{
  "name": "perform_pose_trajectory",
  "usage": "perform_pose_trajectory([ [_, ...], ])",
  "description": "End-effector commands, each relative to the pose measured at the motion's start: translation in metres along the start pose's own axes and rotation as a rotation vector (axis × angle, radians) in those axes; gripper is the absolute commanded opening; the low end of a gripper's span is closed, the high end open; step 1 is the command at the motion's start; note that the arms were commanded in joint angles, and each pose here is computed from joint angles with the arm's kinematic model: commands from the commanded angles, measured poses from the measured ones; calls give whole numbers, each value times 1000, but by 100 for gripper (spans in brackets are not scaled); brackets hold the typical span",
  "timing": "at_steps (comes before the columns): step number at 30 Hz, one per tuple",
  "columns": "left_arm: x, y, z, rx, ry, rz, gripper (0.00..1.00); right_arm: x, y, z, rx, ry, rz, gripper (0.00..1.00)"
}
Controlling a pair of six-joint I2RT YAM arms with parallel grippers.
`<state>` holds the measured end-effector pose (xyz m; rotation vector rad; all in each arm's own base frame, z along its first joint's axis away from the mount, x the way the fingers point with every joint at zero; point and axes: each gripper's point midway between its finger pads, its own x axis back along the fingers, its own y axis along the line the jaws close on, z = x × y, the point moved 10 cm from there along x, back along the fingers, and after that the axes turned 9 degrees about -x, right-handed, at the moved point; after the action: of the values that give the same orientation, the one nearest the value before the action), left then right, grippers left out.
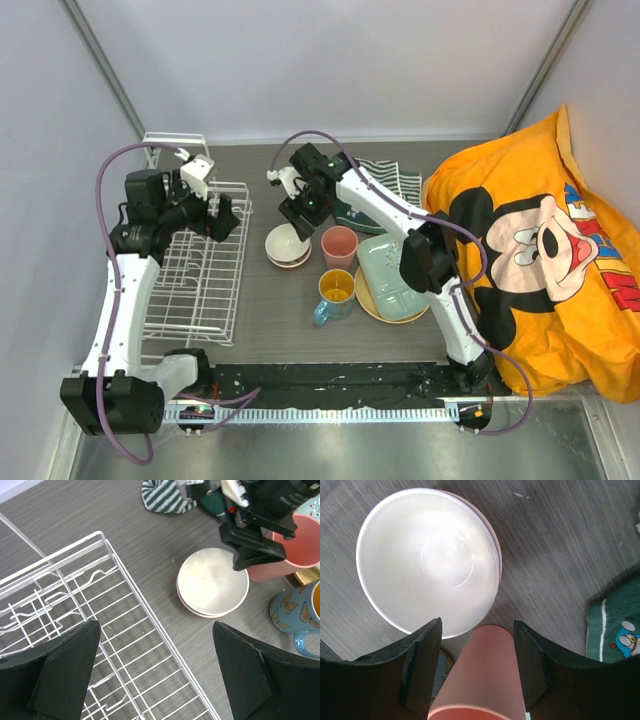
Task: Unload the mixed dishes from the dish rack
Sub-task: Place the bowl at the center of the board, then reset both arms
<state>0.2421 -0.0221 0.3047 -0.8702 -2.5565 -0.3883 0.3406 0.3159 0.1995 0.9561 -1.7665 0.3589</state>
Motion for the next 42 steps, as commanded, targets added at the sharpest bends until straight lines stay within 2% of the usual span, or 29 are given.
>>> perform_pose_trajectory([
  [1,8,5,-9,1,-49,-98,100,67,15,-21,57,-193,45,64],
  [8,6,11,-10,60,-112,-228,100,122,15,-26,81,-383,208,64],
  [9,6,11,-10,70,-115,-238,100,121,11,-25,81,-413,235,68],
  [13,5,18,-14,85,-139,-310,100,161,0,-19,43,-587,347,78],
  [19,7,30,-24,117,-169,-423,100,199,-48,-5,-122,-792,460,85],
  [23,5,36,-32,127,-206,-456,100,227,-79,15,-252,-945,579,95],
  [24,4,36,-34,155,-219,-453,100,223,-87,18,-273,-982,598,97],
  [26,-1,38,-35,180,-220,-446,100,230,-101,30,-354,-1046,655,98],
  [30,-10,43,-34,205,-225,-446,100,238,-103,50,-380,-1182,728,99],
  [35,-17,52,-37,181,-290,-486,100,243,-101,58,-379,-1201,765,99],
  [42,-25,62,-46,187,-362,-510,100,226,-103,64,-355,-1125,742,99],
])
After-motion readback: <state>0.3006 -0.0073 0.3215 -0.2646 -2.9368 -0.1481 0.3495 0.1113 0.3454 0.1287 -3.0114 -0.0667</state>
